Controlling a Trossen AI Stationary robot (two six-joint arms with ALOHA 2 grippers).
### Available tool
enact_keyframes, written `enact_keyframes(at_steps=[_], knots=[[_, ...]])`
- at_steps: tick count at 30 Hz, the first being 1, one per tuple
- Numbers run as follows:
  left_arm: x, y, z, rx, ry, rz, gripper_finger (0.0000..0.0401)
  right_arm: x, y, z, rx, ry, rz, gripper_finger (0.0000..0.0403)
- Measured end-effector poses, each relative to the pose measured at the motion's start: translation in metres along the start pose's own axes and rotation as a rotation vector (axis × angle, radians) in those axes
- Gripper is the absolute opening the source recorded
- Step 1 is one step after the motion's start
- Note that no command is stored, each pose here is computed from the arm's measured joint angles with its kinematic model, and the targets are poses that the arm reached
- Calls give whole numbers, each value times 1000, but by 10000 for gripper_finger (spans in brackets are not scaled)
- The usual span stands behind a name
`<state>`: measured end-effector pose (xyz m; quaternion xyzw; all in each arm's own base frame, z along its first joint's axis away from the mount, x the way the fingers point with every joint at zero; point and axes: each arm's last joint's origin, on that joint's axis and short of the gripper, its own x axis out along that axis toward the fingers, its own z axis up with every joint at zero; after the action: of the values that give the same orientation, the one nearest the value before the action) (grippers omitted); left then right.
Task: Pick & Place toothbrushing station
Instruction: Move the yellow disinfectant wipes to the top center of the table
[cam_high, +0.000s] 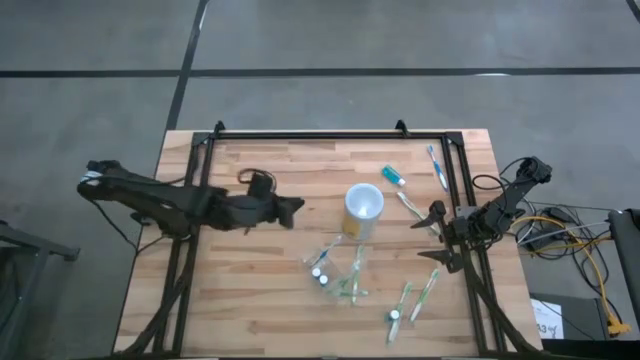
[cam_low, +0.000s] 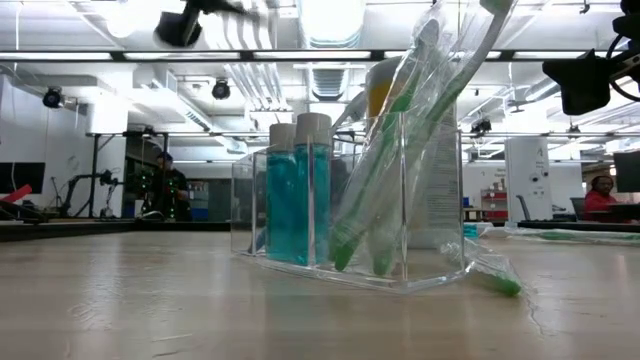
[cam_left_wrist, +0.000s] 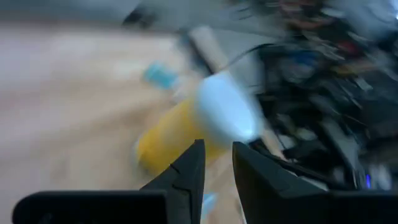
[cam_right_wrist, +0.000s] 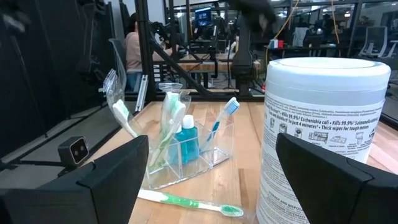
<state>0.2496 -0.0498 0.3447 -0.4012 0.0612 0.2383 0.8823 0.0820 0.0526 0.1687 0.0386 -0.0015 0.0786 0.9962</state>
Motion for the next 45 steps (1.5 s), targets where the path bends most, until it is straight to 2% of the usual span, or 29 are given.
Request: enact_keyframes(at_steps=[2,5,16,20,25,32,38,45], knots=[[-15,-9,9,230,-49,-90,85,0,0,0,0,1,0,345],[-37,-16,19,489,-100,-199,85,0,0,0,0,0,0,348],[-87,-6,44,781,-51,-513,85,0,0,0,0,1,0,346],[-94,3,45,781,-47,-528,85,0,0,0,0,0,0,350],[-95,23,33,796,-49,-556,85,0,0,0,0,0,0,347],[-92,55,8,815,-300,-759,85,0,0,0,0,0,0,348],[-82,98,-25,716,-352,-797,85,0,0,0,0,0,0,347],[-80,133,-47,625,-344,-822,85,0,0,0,-1,1,0,348]])
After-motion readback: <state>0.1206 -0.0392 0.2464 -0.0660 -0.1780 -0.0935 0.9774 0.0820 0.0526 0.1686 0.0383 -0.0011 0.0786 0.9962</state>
